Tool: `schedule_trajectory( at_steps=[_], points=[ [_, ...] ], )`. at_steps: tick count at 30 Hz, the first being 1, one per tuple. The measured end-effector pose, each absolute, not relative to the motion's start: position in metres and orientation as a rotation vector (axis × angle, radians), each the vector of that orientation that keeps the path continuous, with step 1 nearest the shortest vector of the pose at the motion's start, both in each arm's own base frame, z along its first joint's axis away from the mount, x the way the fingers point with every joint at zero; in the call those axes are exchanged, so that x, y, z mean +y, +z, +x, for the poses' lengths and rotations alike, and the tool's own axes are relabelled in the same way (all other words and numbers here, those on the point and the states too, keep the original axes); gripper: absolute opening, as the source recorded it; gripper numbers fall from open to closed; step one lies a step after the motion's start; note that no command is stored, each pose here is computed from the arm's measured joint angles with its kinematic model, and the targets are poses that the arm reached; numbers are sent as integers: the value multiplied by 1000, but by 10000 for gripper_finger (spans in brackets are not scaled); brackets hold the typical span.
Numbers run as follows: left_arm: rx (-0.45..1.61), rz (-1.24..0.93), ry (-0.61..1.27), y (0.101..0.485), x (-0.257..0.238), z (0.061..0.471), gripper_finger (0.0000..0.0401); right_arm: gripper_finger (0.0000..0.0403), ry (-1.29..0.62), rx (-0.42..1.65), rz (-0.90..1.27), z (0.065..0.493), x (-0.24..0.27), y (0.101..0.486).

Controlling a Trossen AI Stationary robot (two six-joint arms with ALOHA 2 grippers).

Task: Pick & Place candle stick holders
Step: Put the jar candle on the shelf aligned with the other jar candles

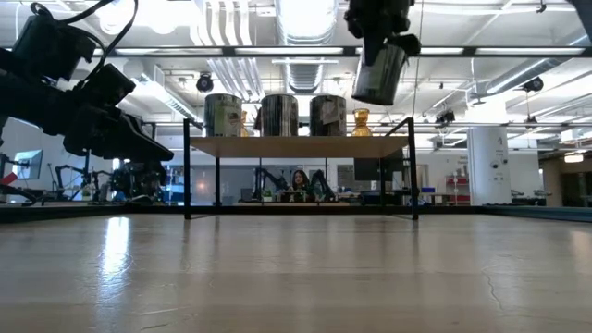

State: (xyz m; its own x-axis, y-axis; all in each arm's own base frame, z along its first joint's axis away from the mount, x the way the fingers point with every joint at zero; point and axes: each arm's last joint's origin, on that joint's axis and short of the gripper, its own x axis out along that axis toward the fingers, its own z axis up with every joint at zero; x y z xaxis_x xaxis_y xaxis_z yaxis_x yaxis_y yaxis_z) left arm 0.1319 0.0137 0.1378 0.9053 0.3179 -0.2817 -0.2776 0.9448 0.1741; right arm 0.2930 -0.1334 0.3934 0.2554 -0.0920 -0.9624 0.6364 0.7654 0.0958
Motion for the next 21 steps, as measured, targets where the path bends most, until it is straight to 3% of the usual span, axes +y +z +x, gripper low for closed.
schedule_trajectory(
  at_steps=[21],
  points=[
    [313,131,308,138,14,132,92,349,-592,1343,526,316,-178,349]
  ],
)
